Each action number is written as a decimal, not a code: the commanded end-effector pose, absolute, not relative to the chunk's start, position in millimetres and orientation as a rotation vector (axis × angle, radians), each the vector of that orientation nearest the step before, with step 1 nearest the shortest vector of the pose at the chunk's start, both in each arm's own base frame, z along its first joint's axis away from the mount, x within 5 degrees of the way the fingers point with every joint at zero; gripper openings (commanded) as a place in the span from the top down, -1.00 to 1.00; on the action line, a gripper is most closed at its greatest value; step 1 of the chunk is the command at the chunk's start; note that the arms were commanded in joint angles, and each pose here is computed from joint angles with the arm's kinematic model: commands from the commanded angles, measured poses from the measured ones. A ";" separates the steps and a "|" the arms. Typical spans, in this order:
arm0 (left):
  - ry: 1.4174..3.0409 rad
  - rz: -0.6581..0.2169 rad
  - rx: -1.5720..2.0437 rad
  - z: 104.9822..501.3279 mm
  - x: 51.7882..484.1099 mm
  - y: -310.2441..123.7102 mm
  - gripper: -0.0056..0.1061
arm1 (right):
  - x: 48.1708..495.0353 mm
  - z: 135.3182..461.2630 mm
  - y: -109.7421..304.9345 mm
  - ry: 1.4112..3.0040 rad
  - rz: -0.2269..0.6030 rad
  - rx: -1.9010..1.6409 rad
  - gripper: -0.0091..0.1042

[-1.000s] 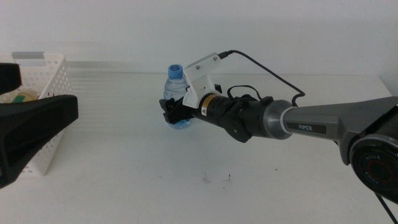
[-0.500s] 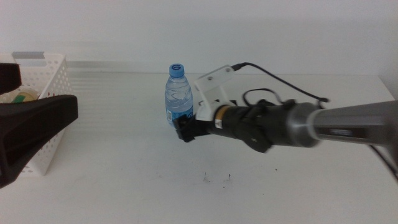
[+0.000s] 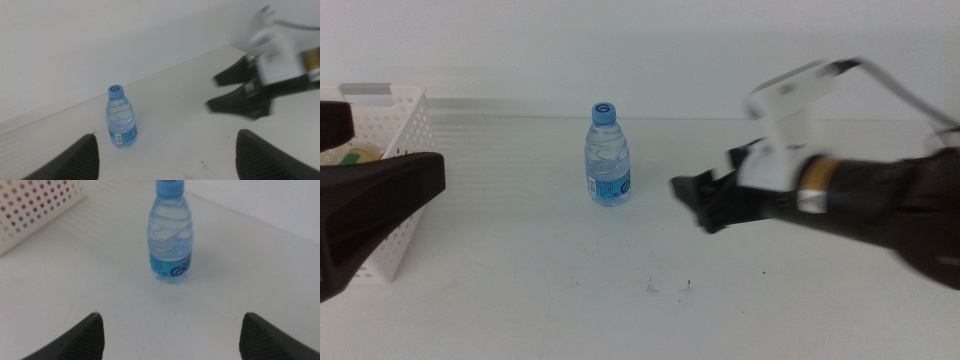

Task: Use arms to grab the bottles and put them into the dustbin to the left of the table.

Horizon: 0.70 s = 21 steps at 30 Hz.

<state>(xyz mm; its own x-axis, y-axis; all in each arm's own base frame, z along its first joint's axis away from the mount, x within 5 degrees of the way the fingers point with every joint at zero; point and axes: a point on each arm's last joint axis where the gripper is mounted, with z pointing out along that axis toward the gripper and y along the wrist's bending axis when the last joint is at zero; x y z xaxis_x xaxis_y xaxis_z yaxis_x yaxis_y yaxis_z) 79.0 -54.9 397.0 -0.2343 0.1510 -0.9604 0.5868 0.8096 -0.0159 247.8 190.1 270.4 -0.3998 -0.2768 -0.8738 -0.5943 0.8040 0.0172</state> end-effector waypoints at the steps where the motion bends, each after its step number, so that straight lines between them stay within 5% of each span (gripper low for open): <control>1: 1.771 -0.452 0.564 399.1 78.1 -54.6 -0.78 | 229.6 287.6 173.4 2.006 0.377 -0.642 -0.72; 14: 1.771 -0.452 0.564 399.1 78.1 -54.6 -0.78 | 145.6 339.6 97.7 2.038 0.236 -0.645 -0.72; 21: 1.771 -0.452 0.564 399.1 78.1 -54.6 -0.78 | 118.5 355.0 76.4 1.944 0.265 -0.604 -0.65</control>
